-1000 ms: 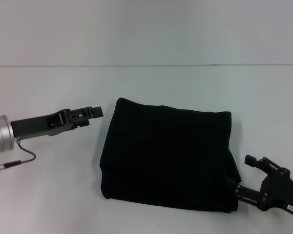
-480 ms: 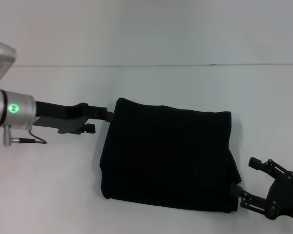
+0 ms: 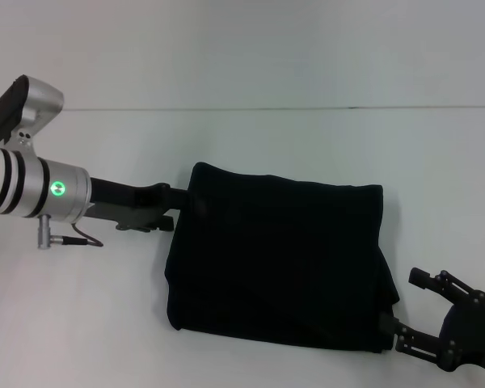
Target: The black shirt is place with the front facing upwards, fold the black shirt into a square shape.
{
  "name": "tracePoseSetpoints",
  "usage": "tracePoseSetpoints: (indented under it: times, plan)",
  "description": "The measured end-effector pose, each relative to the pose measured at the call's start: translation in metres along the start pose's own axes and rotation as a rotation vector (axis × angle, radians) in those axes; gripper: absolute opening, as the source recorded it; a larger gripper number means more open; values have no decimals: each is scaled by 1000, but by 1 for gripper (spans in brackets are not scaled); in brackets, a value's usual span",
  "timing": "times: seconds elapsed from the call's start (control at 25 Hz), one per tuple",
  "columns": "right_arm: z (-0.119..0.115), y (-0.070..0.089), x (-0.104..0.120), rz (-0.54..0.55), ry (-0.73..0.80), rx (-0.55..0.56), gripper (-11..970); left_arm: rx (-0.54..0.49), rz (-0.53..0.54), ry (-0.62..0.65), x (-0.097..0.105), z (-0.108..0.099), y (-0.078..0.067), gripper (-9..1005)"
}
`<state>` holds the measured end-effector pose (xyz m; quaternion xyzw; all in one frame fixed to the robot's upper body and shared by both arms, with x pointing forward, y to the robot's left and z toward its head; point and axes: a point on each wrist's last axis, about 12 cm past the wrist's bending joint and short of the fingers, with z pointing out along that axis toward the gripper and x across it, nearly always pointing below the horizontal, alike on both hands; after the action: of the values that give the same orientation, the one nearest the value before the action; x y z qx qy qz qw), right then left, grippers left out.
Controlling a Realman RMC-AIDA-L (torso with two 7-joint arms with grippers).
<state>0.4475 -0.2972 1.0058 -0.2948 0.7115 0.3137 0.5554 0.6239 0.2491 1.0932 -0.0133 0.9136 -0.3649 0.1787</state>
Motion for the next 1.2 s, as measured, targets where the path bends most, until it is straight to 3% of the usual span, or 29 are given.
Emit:
tracePoseSetpoints:
  times: [0.6,0.76,1.2]
  plan:
    - [1,1,-2,1,-12,-11,942,9,40,45,2,18,-20,773]
    - [1,1,-2,1,-15,-14,942,19,119,28,4,21,-23,757]
    - [1,1,-4,0,-25,-20,942,18,112,10,7,22,-21,265]
